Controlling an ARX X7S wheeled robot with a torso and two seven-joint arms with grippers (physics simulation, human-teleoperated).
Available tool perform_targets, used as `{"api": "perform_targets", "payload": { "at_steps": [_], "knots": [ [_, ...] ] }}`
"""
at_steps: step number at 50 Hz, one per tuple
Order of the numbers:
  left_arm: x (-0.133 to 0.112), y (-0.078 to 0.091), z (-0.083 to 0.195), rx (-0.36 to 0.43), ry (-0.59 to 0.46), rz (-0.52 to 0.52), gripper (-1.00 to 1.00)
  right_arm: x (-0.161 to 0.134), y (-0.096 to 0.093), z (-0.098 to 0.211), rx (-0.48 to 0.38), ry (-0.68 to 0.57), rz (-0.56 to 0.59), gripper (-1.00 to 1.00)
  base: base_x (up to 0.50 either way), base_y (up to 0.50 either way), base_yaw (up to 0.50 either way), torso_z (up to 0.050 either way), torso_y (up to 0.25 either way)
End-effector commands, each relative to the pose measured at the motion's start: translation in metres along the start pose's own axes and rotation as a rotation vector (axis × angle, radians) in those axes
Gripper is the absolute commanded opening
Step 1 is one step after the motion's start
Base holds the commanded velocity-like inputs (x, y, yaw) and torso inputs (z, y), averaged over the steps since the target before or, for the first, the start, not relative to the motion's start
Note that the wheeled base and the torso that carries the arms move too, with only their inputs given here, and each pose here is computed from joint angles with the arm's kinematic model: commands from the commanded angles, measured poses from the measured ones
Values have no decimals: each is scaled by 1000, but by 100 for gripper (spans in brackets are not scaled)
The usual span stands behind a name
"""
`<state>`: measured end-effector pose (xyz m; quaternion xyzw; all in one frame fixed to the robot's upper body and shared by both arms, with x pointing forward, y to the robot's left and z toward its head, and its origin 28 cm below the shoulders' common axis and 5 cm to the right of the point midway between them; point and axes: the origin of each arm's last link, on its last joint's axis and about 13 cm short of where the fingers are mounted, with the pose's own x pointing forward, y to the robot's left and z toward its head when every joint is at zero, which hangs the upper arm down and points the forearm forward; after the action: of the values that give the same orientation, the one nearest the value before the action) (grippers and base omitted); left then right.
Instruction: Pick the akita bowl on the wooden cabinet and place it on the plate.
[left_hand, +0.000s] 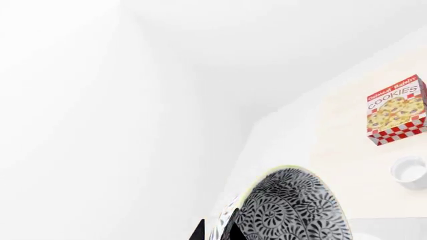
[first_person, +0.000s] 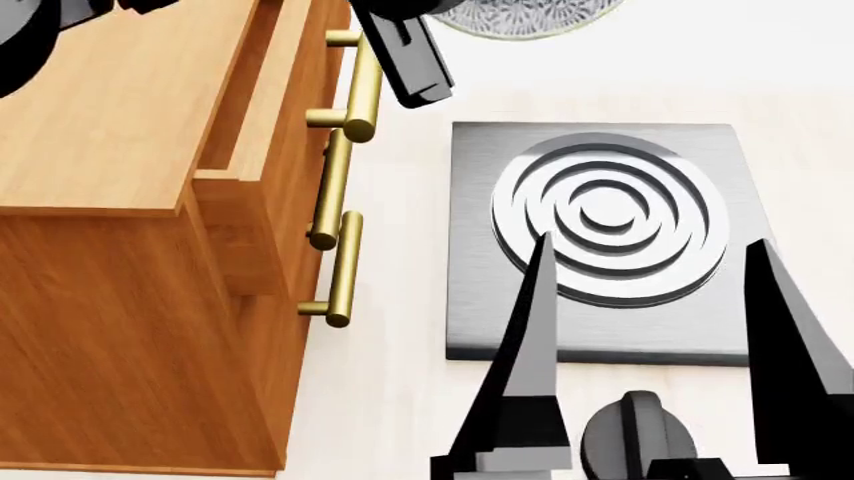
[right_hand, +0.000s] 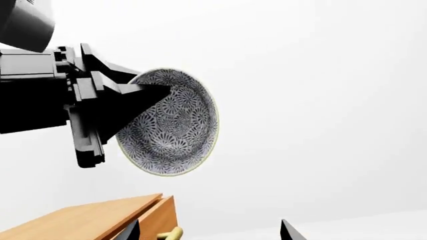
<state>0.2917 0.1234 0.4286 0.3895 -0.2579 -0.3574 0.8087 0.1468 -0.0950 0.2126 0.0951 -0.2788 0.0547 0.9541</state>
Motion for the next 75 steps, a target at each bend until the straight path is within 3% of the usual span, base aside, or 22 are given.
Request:
{"api": "perform_targets", "payload": {
  "at_steps": [1,27,44,75],
  "knots": [
    [-6,-3,-3,11,-18,-59,-100,0,0,-1,1,3,0,100,0,0,0,0,0],
    [-19,-4,-9,5,-34,-79,-100,0,0,-1,0,4,0,100,0,0,0,0,0],
    [-18,-19,-13,8,-40,-148,-100,0,-1,0,-1,1,-3,100,0,0,0,0,1],
    [-28,-33,-19,-17,-51,-202,-100,0,-1,-1,-4,7,-2,100,0,0,0,0,0]
  ]
}}
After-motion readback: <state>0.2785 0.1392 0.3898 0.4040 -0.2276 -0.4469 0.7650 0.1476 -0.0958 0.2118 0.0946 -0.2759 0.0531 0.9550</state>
